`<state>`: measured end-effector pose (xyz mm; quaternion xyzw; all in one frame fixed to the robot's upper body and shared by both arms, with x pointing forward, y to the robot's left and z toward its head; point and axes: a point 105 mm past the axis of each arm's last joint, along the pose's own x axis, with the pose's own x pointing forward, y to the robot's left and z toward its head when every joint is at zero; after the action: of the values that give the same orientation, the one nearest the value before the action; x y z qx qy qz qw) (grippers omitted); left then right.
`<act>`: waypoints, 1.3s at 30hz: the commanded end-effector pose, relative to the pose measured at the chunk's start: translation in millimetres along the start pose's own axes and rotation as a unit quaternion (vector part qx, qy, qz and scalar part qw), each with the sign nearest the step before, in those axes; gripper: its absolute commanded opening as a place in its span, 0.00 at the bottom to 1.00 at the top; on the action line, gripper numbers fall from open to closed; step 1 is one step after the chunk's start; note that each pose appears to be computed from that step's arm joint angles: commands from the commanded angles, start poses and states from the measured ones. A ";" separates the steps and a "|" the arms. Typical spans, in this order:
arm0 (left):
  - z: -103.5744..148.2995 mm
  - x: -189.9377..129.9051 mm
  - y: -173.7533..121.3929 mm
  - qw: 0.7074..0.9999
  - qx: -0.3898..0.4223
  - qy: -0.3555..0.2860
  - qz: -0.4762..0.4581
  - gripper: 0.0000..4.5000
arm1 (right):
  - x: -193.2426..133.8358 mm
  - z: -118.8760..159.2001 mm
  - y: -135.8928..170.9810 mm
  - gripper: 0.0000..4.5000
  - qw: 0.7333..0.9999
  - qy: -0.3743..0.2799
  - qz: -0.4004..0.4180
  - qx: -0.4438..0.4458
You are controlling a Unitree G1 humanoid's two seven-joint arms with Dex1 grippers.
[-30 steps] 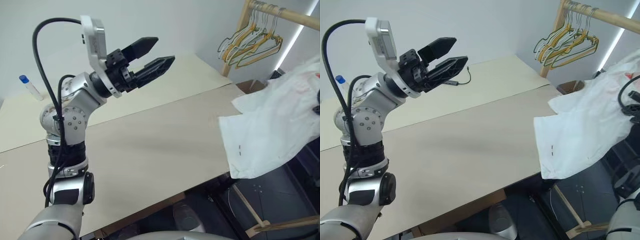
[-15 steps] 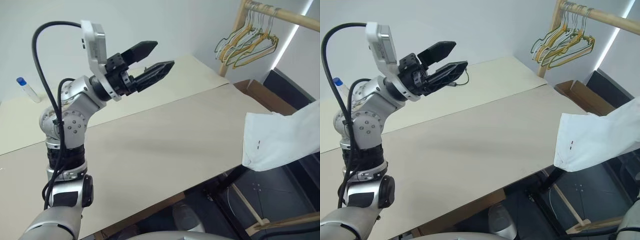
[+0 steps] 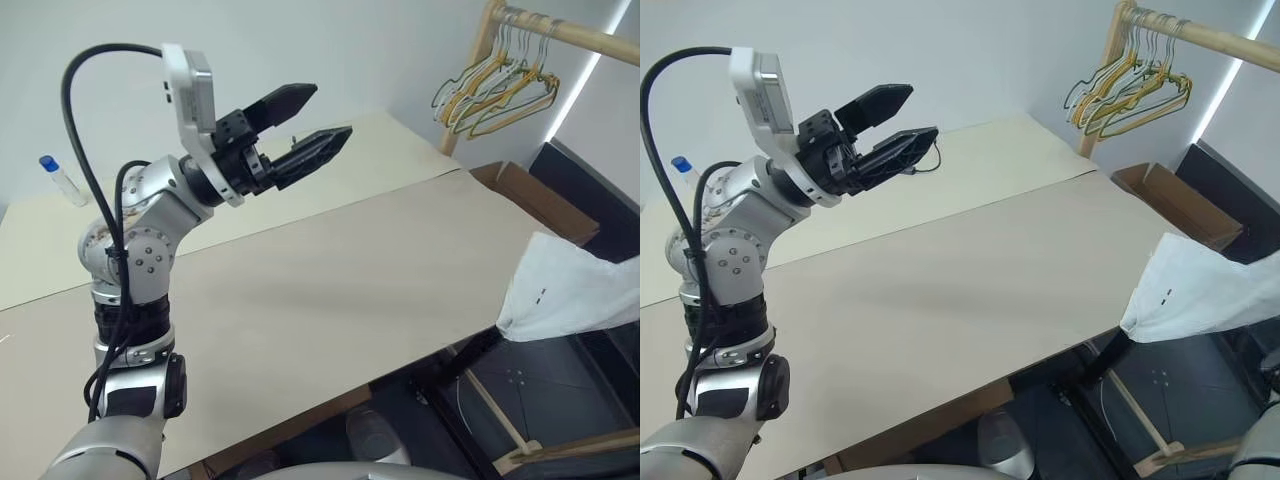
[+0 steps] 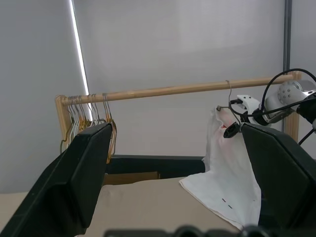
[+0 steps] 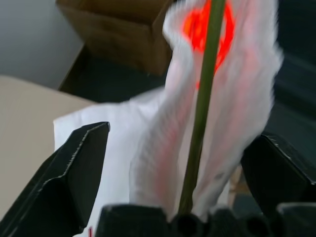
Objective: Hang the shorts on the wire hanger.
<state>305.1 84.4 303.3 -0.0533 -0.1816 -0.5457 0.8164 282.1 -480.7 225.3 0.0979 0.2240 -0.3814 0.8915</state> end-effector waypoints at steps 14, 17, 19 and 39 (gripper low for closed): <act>11.3 -1.1 14.4 0.997 0.045 -0.018 0.056 1.00 | -170.4 96.5 78.4 1.00 0.720 -0.661 -0.113 -0.178; 6.8 -9.2 18.8 0.995 0.068 0.000 0.072 1.00 | -180.7 89.0 124.7 1.00 0.724 -0.670 0.036 -0.158; -2.9 -16.9 20.4 0.992 0.091 0.037 0.078 1.00 | -190.5 81.3 156.0 1.00 0.712 -0.668 0.146 -0.158; -45.4 -118.5 -34.4 0.965 0.097 0.235 0.061 1.00 | -192.3 -87.6 277.9 1.00 0.482 -0.304 0.736 -0.366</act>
<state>251.5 164.5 203.9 0.1313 -0.0107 -0.4603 0.8779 339.0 -137.1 233.6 -0.2118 -0.0789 0.5247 0.8207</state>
